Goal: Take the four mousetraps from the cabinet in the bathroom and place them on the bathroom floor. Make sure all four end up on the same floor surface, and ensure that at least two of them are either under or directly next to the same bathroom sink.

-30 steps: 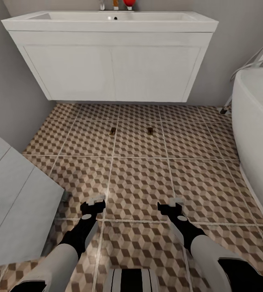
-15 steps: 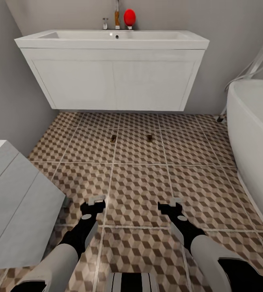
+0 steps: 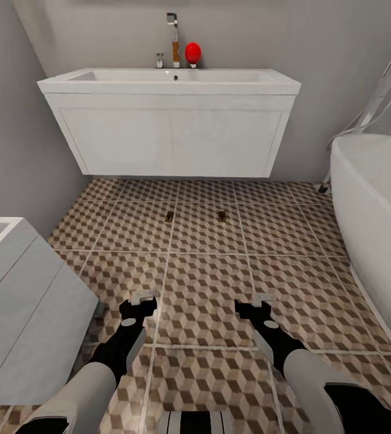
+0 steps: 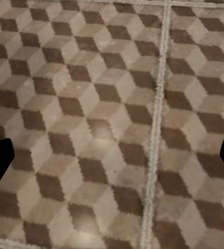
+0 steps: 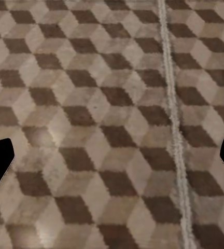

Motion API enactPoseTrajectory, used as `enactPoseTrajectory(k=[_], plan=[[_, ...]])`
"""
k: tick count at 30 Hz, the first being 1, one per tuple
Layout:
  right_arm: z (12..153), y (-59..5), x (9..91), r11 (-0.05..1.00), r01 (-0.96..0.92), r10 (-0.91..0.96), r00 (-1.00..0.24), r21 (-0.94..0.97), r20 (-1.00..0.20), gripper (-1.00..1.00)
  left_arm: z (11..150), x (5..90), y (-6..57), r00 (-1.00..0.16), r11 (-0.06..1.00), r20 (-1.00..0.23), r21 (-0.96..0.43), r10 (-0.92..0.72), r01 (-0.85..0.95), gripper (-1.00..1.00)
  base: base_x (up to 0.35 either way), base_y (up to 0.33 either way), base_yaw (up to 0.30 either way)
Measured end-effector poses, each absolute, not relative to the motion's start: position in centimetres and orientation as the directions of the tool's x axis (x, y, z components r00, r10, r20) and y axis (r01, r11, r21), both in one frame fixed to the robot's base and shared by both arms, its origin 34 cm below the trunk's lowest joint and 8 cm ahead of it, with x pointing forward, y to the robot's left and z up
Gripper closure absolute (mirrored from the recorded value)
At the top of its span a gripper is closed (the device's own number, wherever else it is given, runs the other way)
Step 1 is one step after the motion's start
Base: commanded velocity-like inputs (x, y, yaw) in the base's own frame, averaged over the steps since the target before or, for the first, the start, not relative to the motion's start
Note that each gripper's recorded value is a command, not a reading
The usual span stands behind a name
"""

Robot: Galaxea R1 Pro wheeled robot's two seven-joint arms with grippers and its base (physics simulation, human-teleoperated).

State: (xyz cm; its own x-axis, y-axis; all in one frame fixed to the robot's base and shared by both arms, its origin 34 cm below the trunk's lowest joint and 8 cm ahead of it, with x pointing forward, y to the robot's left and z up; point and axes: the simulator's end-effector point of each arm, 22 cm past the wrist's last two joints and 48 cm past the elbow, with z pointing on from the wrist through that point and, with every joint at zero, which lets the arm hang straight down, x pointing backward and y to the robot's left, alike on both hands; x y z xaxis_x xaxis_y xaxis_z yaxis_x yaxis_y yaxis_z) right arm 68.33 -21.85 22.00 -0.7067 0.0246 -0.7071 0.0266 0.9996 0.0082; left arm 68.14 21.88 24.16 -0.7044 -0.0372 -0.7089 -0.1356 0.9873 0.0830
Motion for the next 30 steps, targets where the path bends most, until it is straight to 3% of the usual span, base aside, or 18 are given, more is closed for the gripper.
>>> enactPoseTrajectory(k=[30], plan=[[29.3,-22.9,70.8,0.999,0.032,0.02,-0.626,-0.001,-0.78,-1.0,31.6,70.6,22.1,-0.62,0.987,-0.784,0.068,-0.037,-0.145,-1.0,0.0,0.0,0.0]])
